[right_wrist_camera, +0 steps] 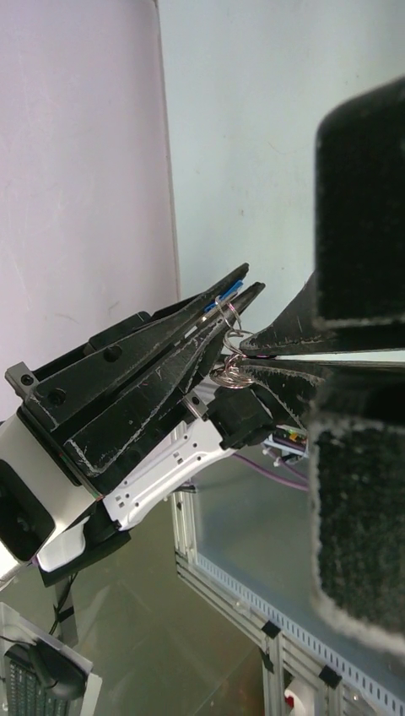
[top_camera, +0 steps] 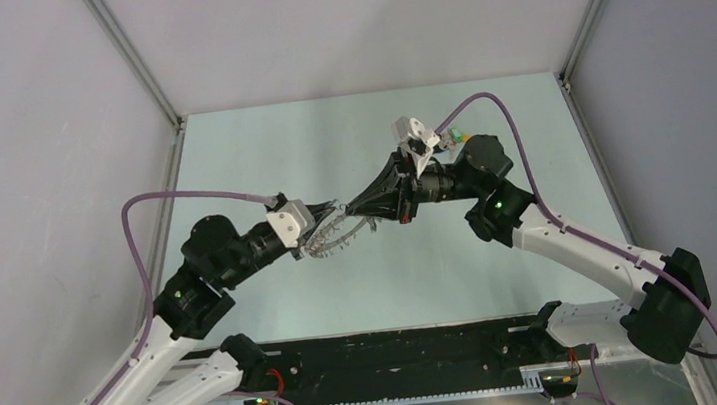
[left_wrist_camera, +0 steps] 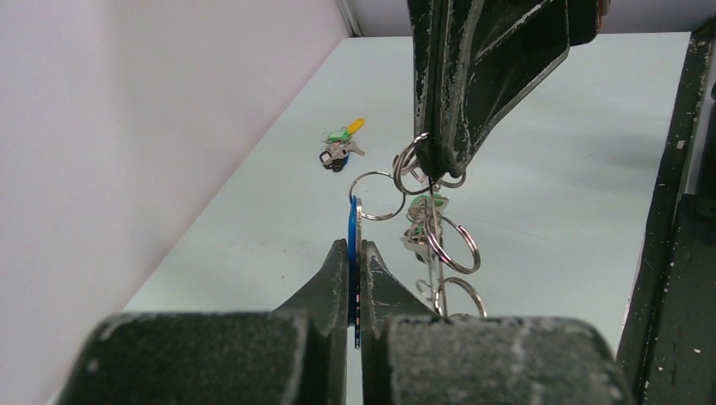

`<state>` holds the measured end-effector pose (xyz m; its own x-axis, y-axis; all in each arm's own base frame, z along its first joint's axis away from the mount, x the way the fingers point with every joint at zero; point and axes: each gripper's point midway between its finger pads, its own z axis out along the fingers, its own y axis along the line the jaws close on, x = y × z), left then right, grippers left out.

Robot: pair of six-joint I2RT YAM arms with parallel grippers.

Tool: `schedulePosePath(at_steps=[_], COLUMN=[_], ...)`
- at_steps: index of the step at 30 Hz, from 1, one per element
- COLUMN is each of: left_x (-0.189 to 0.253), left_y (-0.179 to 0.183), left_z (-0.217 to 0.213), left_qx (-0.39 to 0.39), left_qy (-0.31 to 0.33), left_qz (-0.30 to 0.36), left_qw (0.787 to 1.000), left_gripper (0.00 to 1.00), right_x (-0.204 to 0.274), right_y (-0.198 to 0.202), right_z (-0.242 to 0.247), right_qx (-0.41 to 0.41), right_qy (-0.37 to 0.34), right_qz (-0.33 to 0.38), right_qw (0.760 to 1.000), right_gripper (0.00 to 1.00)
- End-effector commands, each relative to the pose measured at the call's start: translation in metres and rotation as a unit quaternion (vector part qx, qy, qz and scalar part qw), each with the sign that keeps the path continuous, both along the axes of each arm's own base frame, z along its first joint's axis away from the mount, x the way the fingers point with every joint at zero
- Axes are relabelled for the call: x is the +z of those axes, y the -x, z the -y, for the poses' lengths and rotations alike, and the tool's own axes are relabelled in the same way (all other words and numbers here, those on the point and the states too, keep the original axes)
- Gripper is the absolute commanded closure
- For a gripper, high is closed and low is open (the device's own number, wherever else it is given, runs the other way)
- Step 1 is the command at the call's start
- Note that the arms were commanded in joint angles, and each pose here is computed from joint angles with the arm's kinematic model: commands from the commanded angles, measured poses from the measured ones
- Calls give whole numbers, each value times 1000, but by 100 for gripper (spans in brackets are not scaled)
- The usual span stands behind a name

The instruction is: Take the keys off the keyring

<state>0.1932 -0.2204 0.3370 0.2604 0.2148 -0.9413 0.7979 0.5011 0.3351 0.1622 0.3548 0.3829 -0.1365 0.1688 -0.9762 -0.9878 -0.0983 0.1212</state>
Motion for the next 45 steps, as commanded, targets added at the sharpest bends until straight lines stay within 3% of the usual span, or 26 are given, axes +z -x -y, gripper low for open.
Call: schedulePosePath(at_steps=[1,14,34,35,36,38,42,45], left_x=[9,16,13,14,14,15,14,14], left_y=[-20,-15,-10,-10,-10,-11,-12,-14], left_z=[-20,-23,-15,-16,-16,-17,-18,-19], left_qx=[73,70,46,46,47,51,56,60], left_qy=[-1,14,13,13,14,15,15,14], left_qz=[19,36,30,31,31,32,31,29], left_qw=[997,997,998,998,998,998,998,998], left_gripper=[100,100,100,100,100,100,100,100], right_x=[20,-11,-58,-56,-57,-55,-49,-45], right_y=[36,28,-26,-26,-29,-33,-39,-44], right_z=[5,-7,-37,-35,-34,-28,-12,3], right_qx=[78,75,2,-1,-10,-32,-68,-97], right_qy=[-8,55,146,145,147,149,150,148], right_qz=[2,-71,-173,-166,-152,-129,-94,-69], right_qw=[997,993,974,975,977,980,982,982], right_gripper=[100,100,99,94,79,63,47,45])
